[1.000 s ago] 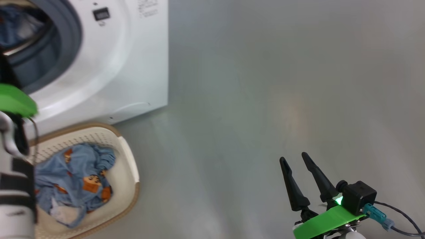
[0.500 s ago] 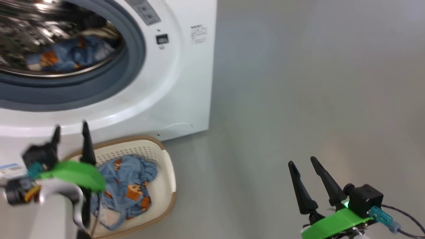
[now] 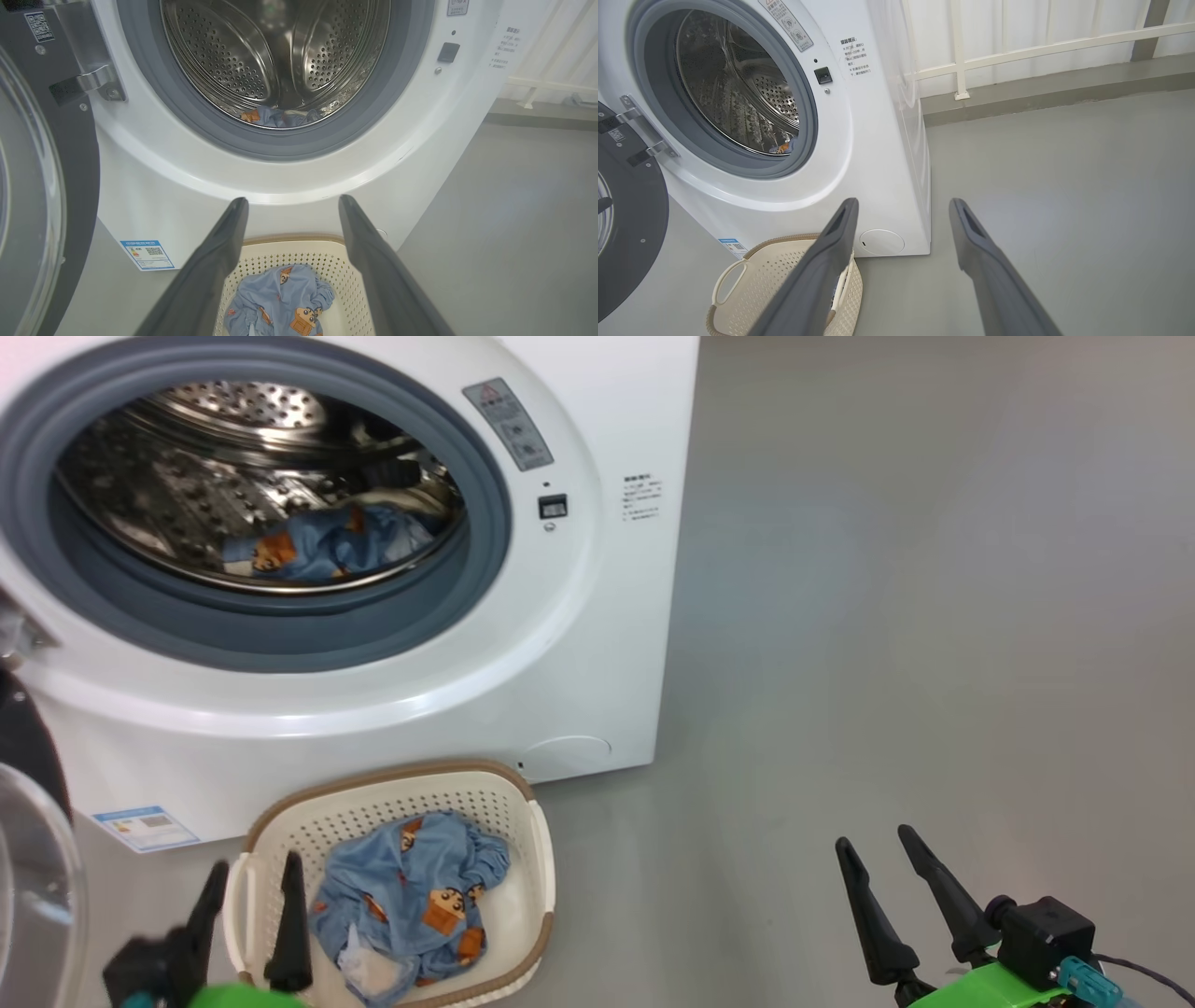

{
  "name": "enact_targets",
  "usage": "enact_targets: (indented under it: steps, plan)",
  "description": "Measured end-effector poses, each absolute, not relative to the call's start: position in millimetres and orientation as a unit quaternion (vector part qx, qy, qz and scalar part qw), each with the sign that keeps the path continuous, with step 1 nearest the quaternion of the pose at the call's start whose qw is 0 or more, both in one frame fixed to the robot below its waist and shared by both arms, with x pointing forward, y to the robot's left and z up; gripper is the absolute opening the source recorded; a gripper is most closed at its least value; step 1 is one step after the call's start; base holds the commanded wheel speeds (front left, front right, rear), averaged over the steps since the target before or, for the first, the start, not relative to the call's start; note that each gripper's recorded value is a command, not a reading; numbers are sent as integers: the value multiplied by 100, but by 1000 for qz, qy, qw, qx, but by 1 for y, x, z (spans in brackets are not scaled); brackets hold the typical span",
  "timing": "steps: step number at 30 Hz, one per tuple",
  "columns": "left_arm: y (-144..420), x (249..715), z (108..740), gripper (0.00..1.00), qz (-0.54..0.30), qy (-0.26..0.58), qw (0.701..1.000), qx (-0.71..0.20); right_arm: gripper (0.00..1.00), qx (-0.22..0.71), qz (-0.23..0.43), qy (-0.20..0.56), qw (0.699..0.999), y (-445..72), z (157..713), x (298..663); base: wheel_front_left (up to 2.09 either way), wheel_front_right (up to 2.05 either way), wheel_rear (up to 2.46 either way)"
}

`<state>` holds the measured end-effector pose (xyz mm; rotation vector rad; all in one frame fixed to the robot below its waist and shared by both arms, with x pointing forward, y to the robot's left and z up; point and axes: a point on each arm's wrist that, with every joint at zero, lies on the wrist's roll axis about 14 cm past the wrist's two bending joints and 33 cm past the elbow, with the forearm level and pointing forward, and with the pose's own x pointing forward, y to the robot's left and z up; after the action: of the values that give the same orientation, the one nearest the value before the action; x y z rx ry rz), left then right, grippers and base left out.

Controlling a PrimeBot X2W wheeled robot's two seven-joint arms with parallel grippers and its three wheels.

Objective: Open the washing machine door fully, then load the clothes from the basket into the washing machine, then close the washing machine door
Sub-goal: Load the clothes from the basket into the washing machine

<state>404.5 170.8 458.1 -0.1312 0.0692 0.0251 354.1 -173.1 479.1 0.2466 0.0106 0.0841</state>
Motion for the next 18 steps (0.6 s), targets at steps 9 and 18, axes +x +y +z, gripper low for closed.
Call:
enact_targets:
  steps: [9, 18]
  plan:
    - [188, 347, 457, 100, 64, 40, 993, -89, 100, 119, 51, 0, 992, -168, 482, 343, 0, 0, 0]
    - [201, 319, 463, 100, 92, 31, 991, -91, 100, 119, 63, -16, 991, -162, 493, 342, 0, 0, 0]
